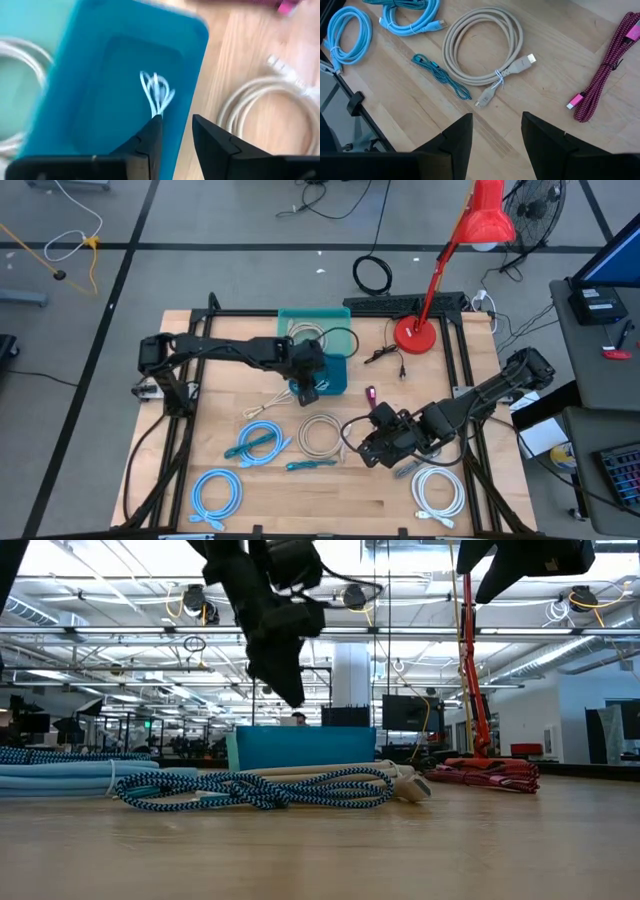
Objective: Pick & Place USB Port
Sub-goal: Put the brown charger cable into the blue bin
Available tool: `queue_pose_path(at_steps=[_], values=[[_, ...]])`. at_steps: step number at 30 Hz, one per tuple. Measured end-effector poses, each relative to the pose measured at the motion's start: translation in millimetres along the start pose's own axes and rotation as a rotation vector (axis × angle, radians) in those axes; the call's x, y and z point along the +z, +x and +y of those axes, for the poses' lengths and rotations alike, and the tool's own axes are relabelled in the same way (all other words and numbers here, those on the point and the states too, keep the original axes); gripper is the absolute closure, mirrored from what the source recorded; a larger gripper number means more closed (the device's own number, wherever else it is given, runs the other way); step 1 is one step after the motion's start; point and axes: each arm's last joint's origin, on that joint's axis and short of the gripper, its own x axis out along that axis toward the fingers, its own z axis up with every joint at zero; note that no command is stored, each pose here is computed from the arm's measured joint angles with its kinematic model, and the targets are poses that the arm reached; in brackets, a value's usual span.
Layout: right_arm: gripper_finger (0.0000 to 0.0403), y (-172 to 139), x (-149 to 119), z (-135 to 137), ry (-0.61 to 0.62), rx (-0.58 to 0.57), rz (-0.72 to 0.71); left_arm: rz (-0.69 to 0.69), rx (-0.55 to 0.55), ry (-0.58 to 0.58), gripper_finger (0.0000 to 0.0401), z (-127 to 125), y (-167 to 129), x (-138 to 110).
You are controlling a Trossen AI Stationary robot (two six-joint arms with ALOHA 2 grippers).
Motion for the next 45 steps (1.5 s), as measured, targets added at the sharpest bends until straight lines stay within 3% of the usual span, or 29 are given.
queue_pose_path(at_steps=[7,13,20,25,30,45], values=[[0.0241,0,0,0,-0.025,-0.003,0.0,-0.022,0.007,-0.021,0.0288,-3,-63,-11],[0.0241,0,1,-1,-0.058,-0.01,-0.001,0.126,0.048,-0.066,0.0288,-16,-92,-38],[0.0241,1,4,-2,-0.087,-0.013,-0.006,0.294,0.109,-0.121,0.0288,-31,-62,-79],[0.0241,1,4,-2,-0.09,-0.012,-0.003,0.43,0.171,-0.202,0.0287,-25,-31,-124],[0.0241,1,4,-2,-0.09,-0.012,-0.003,0.521,0.134,-0.271,0.0287,-18,-9,-159],[0.0241,3,11,-3,-0.067,-0.018,-0.011,0.385,0.13,-0.256,0.0287,-24,-2,-153]])
